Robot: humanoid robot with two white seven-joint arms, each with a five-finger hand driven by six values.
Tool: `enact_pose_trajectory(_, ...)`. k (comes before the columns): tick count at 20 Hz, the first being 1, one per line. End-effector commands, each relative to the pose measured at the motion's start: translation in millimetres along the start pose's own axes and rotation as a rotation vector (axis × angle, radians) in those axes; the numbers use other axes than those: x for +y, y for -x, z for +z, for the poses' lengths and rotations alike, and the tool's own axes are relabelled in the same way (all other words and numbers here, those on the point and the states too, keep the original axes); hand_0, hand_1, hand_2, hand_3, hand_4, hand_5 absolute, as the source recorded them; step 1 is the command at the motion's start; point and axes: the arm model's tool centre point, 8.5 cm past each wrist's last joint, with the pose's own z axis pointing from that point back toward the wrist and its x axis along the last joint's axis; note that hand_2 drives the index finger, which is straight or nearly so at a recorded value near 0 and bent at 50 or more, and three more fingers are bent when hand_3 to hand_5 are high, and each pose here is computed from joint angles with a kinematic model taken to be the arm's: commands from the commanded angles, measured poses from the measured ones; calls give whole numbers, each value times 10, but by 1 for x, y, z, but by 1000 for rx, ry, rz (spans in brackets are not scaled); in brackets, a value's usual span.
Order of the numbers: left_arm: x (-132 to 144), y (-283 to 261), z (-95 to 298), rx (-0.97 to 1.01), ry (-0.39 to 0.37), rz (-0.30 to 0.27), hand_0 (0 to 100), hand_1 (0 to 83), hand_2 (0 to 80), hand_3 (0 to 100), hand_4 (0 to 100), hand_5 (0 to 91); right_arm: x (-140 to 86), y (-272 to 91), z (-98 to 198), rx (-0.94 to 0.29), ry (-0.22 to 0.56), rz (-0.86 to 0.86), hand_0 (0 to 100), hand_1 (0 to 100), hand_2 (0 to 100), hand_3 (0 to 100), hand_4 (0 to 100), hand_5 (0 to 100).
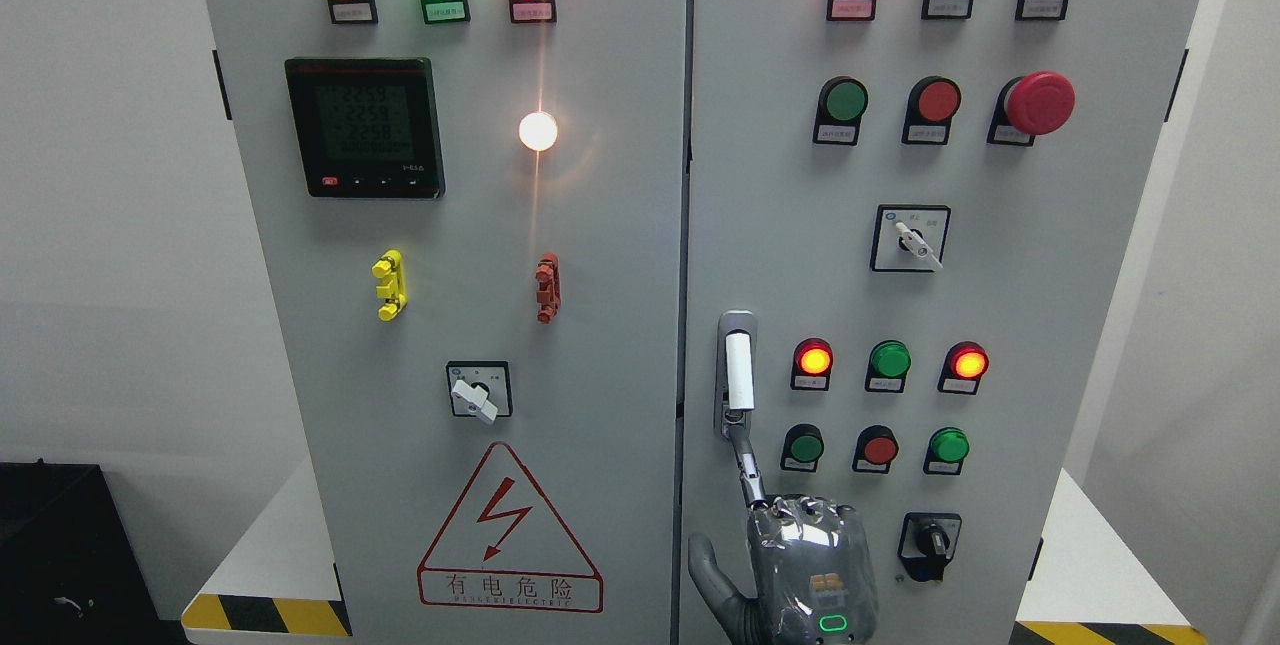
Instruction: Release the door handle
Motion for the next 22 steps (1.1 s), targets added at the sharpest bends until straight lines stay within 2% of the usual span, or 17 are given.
enact_pose_trajectory(1,0,11,1,18,0,1,120,556,0,0,0,0,-20,-1,-3,-4,56,-12,452,285,285,1000,984,1000)
enact_pose_trajectory(22,0,11,1,16,0,3,120,556,0,0,0,0,-37,-2,-2,-8,103,-24,433,301,333,1000,988,1000)
